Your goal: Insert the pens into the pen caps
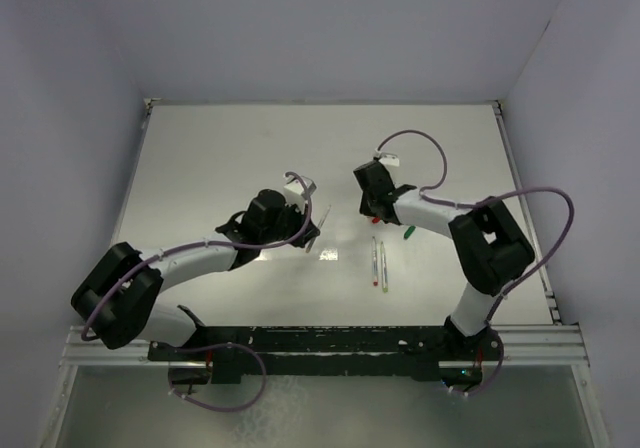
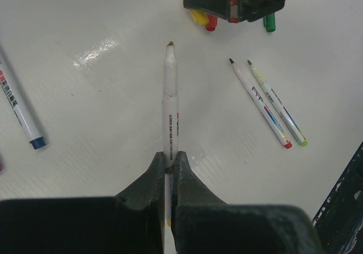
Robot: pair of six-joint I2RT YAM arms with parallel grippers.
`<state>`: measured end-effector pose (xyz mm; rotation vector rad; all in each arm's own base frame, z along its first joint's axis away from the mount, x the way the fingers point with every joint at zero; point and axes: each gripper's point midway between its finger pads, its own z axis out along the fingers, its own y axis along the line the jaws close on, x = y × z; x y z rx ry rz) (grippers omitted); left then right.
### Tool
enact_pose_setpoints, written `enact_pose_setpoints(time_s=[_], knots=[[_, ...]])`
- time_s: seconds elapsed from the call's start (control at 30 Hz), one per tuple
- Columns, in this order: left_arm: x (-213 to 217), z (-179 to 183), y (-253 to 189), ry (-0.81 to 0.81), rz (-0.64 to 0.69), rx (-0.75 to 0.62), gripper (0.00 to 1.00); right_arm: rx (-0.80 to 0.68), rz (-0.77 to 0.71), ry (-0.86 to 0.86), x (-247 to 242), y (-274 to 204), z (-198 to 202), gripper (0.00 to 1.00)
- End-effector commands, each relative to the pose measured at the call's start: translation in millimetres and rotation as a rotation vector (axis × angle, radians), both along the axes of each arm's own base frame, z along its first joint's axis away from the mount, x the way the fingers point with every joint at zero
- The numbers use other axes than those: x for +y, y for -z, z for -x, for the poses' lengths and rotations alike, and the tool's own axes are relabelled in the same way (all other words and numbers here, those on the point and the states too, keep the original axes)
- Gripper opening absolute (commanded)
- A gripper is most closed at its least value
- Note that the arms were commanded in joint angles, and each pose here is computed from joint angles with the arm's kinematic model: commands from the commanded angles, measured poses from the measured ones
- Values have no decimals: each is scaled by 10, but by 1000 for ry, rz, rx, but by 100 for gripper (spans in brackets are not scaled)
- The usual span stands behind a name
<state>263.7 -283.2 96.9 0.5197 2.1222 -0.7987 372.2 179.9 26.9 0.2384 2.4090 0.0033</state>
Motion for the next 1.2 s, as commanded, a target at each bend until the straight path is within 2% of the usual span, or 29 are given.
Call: enact_pose_setpoints(time_s=[0.0,0.3,0.6,0.87,1.17], knots=[[-207,-118,-254,32,99,-40,0,-225,-129,-89,125,-707,-67,0],[-468,-174,-704,121,231,-129,0,-679,-359,-266,171,-1928,224,0],[-625,-113,-1238,193,394,-211,0,-1014,-519,-356,160,-2563,519,0],[-747,-40,-1459,246,502,-211,0,-1206,-616,-363,95,-2886,681,0],[-803,-5,-1557,274,548,-200,0,-1264,-678,-362,126,-2998,680,0]])
